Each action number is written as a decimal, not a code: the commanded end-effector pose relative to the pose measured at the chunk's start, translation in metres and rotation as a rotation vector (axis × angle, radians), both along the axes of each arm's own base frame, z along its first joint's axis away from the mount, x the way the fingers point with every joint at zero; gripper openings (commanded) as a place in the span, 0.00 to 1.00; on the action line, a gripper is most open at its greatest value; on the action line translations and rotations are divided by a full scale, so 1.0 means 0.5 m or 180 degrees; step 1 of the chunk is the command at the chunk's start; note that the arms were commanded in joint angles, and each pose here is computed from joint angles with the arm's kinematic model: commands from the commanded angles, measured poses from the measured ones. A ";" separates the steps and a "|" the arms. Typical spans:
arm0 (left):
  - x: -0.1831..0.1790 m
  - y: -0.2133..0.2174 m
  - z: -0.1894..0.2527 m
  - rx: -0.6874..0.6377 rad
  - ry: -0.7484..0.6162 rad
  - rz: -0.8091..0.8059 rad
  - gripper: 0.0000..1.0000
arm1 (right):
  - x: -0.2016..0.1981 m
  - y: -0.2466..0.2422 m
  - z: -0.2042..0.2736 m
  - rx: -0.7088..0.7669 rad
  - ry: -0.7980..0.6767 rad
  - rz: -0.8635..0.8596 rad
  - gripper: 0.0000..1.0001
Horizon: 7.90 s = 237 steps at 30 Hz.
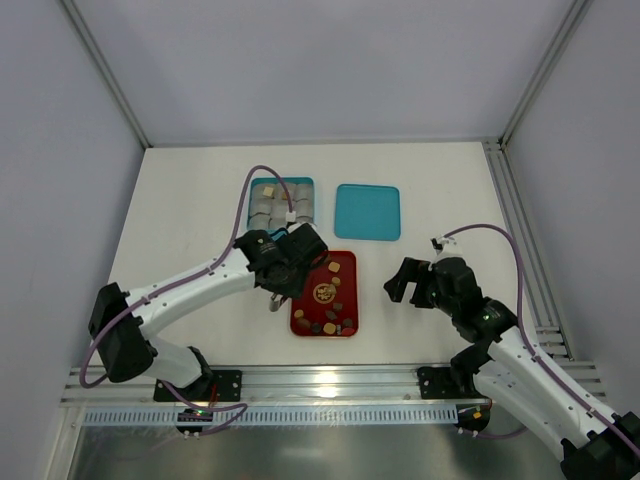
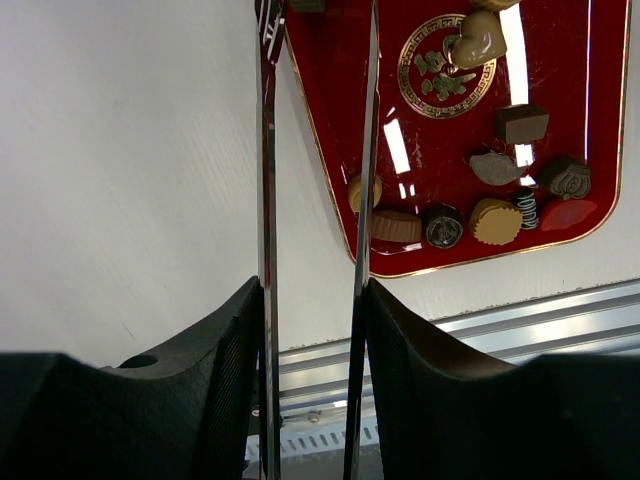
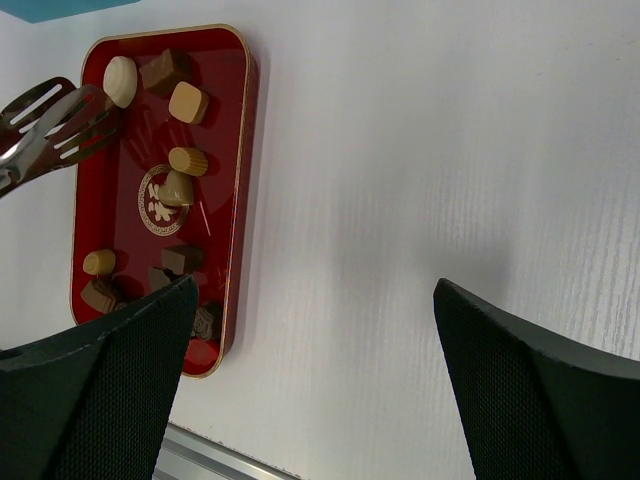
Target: Pack the chocolate
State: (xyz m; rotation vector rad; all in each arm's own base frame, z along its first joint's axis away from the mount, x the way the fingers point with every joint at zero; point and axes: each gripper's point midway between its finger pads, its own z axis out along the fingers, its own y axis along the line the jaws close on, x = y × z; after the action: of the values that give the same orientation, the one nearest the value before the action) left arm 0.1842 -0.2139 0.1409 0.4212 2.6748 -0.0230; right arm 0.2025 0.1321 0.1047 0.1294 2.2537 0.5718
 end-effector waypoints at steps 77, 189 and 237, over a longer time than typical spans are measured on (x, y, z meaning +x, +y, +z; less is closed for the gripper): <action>0.022 -0.010 0.142 -0.0311 -0.0401 -0.0061 0.20 | 0.008 0.009 0.000 0.0076 -0.0050 -0.0010 1.00; 0.045 0.000 0.188 -0.0496 -0.0231 -0.0407 0.40 | 0.012 0.007 0.034 0.0067 -0.0132 -0.0007 1.00; -0.131 -0.135 0.029 -0.0258 0.0247 -0.0968 0.44 | -0.002 -0.004 0.010 0.0045 -0.0079 -0.0048 1.00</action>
State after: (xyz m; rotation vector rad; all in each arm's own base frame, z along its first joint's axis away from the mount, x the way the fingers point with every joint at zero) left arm 0.1142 -0.2743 0.1534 0.8418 2.6771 -0.2332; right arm 0.1992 0.1295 0.1053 0.1319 2.2496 0.5697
